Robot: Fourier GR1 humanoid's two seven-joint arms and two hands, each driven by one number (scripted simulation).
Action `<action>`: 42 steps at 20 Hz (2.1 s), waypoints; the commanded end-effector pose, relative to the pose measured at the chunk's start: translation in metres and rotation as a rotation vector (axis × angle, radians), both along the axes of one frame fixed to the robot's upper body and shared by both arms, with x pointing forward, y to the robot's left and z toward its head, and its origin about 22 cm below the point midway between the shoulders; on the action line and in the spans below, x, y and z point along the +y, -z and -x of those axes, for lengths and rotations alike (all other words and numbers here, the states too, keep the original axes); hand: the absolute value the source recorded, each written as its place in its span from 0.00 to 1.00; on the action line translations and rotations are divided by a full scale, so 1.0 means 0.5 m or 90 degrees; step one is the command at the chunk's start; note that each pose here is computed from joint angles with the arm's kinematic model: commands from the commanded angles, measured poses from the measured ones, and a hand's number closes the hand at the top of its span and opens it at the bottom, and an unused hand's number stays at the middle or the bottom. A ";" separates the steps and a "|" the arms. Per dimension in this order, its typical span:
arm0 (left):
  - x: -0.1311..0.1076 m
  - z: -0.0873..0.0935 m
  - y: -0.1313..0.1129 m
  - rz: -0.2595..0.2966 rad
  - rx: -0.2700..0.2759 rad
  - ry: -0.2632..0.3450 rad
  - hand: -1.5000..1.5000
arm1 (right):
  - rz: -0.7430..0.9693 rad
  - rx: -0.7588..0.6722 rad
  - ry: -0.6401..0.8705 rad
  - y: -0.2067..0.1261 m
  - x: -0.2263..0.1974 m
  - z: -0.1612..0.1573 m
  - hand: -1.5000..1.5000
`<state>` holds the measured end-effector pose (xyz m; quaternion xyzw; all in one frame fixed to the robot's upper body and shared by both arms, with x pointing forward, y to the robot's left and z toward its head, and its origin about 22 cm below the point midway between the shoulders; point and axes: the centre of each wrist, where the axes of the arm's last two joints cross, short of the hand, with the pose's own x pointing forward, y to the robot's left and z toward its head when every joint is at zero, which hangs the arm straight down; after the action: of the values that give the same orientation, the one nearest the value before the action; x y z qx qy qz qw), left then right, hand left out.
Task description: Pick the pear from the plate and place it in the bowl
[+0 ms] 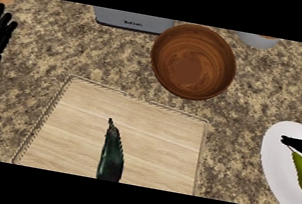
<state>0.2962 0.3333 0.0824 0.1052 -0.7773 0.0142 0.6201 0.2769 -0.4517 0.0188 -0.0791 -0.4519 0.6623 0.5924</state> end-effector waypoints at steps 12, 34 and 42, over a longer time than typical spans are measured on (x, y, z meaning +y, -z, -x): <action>-0.029 0.001 0.014 0.000 -0.003 0.027 0.50 | -0.062 -0.044 -0.008 0.044 -0.017 -0.030 1.00; 0.043 0.043 0.017 -0.015 0.015 -0.060 0.50 | 0.263 -0.305 0.645 -0.013 -0.143 0.126 1.00; 0.050 0.048 0.022 -0.011 0.032 -0.061 0.50 | 0.142 -0.480 0.559 -0.206 -0.032 0.031 1.00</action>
<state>0.2722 0.3591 0.0742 0.1498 -0.7586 0.0360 0.6330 0.2505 -0.4930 0.0821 -0.5403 -0.4350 0.3307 0.6399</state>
